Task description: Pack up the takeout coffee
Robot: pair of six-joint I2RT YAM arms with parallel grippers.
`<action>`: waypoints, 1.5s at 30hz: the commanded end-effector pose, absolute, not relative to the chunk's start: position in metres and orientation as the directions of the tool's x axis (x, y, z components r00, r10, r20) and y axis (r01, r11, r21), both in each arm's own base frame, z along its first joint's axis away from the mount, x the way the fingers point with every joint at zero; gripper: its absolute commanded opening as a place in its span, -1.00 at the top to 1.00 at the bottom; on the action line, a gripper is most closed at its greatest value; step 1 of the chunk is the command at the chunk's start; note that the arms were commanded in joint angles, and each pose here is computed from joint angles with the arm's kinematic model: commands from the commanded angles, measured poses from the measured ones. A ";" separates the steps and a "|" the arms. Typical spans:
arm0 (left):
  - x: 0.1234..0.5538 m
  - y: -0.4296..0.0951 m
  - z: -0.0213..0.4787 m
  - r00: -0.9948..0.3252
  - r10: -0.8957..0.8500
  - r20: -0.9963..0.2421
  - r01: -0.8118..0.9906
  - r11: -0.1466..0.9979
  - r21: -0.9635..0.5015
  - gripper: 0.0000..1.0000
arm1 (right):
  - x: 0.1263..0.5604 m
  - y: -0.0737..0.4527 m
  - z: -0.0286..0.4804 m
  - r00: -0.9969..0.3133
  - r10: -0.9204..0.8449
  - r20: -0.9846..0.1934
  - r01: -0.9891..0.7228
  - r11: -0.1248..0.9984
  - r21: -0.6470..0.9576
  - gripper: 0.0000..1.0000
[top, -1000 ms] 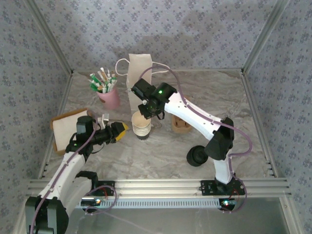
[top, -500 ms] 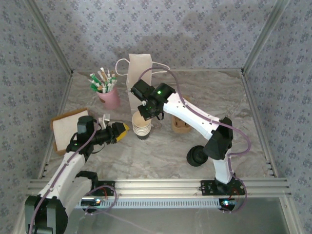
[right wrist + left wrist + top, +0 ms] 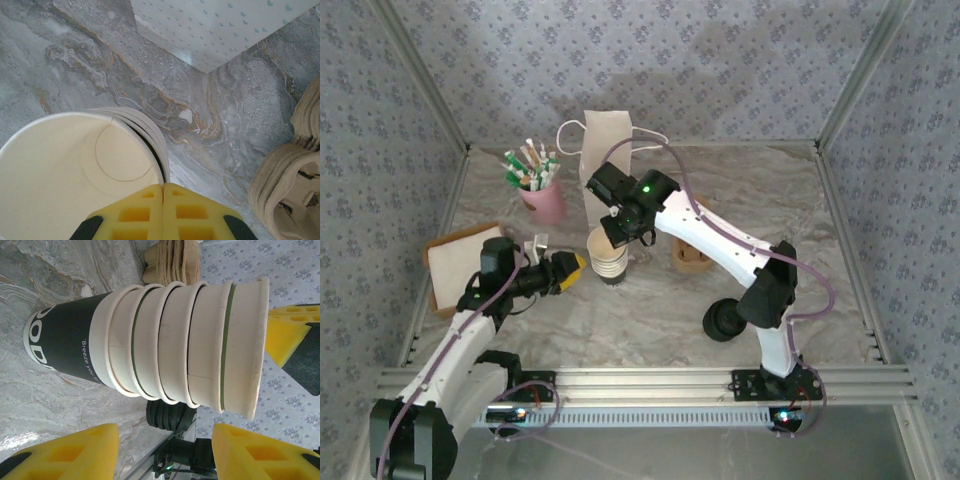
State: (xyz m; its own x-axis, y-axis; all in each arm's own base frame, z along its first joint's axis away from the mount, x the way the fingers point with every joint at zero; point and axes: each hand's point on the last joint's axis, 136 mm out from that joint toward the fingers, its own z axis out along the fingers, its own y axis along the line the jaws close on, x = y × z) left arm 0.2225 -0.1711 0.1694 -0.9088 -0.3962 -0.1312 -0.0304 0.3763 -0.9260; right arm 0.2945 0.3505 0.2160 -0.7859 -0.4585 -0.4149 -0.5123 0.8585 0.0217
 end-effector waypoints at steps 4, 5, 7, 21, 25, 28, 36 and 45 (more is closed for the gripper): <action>0.224 -0.175 0.176 -0.912 -0.378 -0.160 0.009 0.370 -0.929 -0.04 | 0.287 0.354 0.233 -0.786 -0.444 -0.430 -0.520 0.851 0.073 1.00; 0.225 -0.175 0.176 -0.911 -0.379 -0.159 0.007 0.371 -0.928 -0.04 | 0.288 0.354 0.235 -0.787 -0.439 -0.433 -0.519 0.851 0.081 1.00; 0.225 -0.175 0.177 -0.911 -0.380 -0.159 0.007 0.372 -0.928 -0.04 | 0.288 0.354 0.240 -0.787 -0.430 -0.442 -0.519 0.849 0.099 1.00; 0.229 -0.173 0.180 -0.901 -0.396 -0.174 0.009 0.386 -0.922 -0.11 | 0.295 0.342 0.294 -0.775 -0.332 -0.537 -0.514 0.825 0.232 1.00; 0.229 -0.166 0.186 -0.887 -0.408 -0.216 0.015 0.442 -0.897 -0.21 | 0.292 0.329 0.316 -0.758 -0.317 -0.570 -0.520 0.822 0.235 1.00; 0.228 -0.155 0.193 -0.856 -0.438 -0.273 0.013 0.510 -0.860 -0.58 | 0.284 0.315 0.334 -0.736 -0.309 -0.603 -0.529 0.817 0.227 1.00; 0.212 -0.144 0.228 -0.790 -0.442 -0.424 0.066 0.627 -0.776 -0.99 | 0.254 0.273 0.361 -0.701 -0.270 -0.660 -0.543 0.802 0.248 1.00; 0.187 -0.175 0.230 -0.814 -0.301 -0.498 0.161 0.705 -0.690 -0.99 | 0.216 0.242 0.322 -0.739 -0.324 -0.590 -0.552 0.794 0.255 1.00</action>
